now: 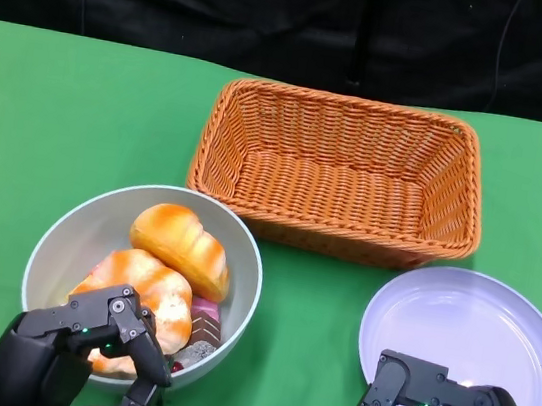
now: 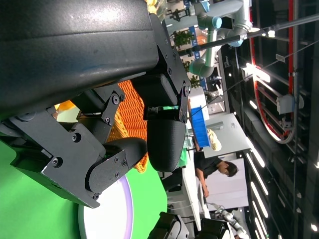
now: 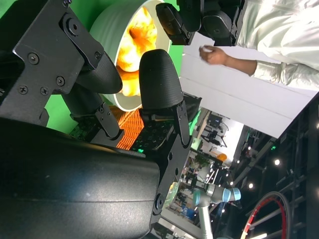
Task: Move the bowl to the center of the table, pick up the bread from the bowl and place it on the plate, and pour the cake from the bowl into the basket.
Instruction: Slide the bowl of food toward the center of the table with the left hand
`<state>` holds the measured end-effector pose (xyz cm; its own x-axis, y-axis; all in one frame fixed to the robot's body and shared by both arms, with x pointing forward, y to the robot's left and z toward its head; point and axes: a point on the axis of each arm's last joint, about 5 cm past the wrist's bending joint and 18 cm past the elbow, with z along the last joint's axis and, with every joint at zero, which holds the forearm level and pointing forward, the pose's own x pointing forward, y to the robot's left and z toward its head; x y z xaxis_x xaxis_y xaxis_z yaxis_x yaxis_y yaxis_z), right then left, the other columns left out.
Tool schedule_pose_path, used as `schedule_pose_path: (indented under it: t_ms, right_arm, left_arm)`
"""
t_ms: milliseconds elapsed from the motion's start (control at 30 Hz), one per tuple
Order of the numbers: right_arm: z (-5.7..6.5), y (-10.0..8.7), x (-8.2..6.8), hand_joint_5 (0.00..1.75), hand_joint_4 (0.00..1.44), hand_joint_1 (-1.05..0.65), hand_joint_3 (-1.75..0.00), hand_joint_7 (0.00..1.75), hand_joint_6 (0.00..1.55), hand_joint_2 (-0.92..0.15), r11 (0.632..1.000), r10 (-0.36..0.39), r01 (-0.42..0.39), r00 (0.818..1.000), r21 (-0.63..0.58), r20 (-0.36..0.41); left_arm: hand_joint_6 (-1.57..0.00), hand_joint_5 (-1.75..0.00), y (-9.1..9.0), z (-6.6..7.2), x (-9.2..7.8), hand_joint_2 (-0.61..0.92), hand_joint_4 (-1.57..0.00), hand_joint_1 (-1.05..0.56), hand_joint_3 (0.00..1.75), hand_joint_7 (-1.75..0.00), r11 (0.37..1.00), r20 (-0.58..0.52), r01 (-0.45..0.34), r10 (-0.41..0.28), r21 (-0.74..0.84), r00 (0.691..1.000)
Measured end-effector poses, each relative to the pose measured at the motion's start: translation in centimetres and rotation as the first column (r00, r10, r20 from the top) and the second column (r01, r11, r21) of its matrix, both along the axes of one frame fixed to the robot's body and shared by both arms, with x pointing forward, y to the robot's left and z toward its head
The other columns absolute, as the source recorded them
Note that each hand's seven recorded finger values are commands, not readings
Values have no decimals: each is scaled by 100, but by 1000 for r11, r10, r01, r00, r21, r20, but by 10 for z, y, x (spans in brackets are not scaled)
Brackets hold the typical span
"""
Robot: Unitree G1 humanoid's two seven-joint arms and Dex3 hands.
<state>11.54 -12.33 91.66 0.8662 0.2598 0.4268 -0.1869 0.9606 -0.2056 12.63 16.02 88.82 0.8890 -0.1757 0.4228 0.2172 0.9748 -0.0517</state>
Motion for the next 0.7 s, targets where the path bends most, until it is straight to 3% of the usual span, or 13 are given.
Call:
schedule_pose_path:
  t_ms: [700]
  right_arm:
    - [-2, 1, 2, 175, 99, 8, -175, 145, 92, -14, 1000, 11, -11, 1000, 21, 1]
  left_arm:
    - [-89, -157, 2, 0, 1, 56, -88, -13, 111, -124, 1000, 0, -10, 10, -10, 1000]
